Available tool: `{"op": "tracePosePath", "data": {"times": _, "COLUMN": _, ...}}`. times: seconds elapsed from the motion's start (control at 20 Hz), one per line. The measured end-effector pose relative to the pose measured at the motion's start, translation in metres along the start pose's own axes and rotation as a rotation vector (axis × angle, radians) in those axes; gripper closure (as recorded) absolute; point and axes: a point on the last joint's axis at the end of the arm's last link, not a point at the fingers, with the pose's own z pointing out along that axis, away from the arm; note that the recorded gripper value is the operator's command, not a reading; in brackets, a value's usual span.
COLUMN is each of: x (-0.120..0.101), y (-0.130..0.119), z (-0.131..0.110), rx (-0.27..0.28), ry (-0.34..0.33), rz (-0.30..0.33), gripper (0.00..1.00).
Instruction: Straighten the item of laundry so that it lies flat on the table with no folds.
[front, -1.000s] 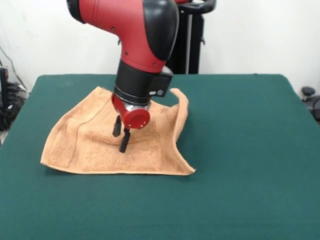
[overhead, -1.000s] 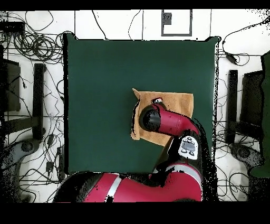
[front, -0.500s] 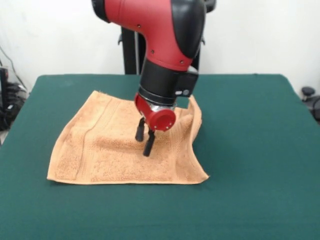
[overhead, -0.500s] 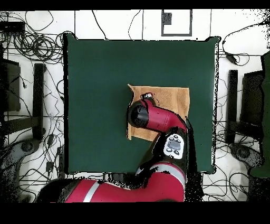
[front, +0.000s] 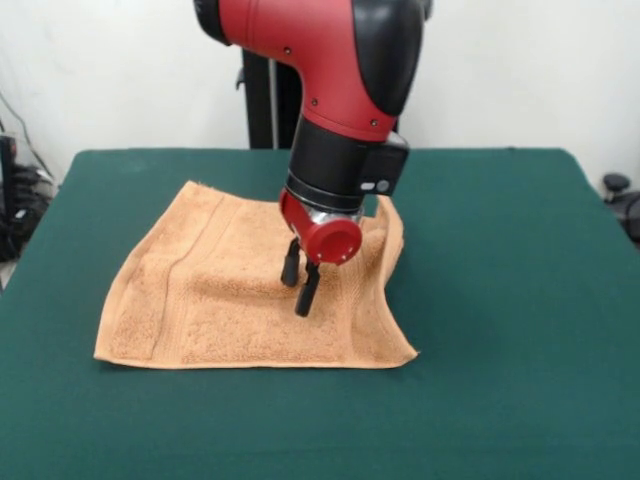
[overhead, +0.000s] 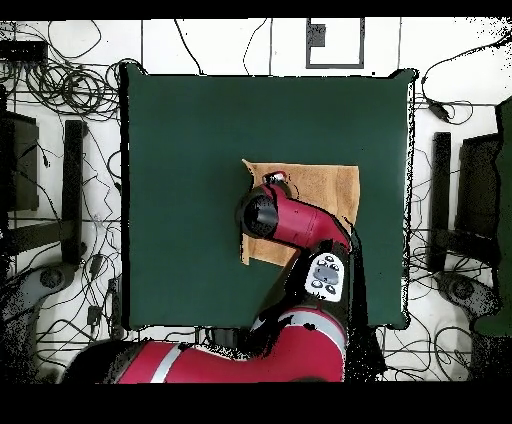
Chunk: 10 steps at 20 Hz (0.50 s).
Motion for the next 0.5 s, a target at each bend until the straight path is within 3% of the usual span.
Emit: {"op": "tracePosePath", "data": {"times": 0.5, "x": 0.0075, "y": 0.0075, "z": -0.0012, "rx": -0.005, "ry": 0.009, "rz": 0.028, "gripper": 0.00}}
